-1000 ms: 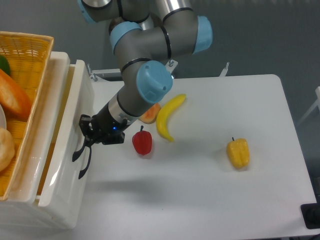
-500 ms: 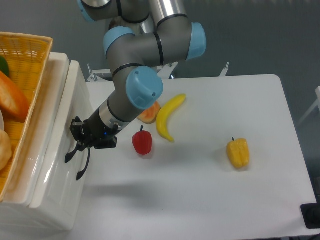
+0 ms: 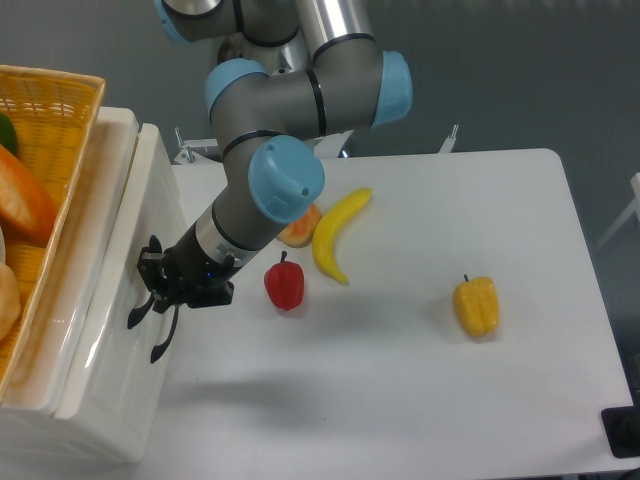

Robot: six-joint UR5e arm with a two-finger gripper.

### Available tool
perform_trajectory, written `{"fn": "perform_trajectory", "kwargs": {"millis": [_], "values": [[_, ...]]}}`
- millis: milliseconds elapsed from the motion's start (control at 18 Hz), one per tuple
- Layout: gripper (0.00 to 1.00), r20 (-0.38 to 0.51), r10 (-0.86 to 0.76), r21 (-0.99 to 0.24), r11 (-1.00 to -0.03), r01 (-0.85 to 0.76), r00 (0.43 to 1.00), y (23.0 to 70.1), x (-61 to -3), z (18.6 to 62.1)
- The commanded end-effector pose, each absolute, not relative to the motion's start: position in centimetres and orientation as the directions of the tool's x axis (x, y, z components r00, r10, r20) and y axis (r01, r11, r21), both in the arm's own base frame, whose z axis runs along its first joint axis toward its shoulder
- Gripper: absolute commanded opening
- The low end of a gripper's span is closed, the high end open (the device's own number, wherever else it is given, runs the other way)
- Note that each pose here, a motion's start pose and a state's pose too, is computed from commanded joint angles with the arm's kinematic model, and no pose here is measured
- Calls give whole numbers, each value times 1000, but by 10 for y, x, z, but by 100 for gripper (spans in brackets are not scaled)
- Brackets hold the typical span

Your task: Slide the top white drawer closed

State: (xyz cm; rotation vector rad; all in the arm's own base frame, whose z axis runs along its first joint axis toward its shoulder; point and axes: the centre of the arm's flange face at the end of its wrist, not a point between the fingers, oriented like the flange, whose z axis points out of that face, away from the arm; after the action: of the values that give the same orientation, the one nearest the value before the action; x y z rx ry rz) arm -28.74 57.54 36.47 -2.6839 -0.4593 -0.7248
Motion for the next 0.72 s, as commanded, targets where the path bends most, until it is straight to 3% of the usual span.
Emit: {"fn": "perform_trajectory", "kwargs": {"millis": [278,722], "values": [[48,447,320,-215,-868,448,835,540,-345,371],[54,344,486,-243,-781,576,804,460,-434,405]]}}
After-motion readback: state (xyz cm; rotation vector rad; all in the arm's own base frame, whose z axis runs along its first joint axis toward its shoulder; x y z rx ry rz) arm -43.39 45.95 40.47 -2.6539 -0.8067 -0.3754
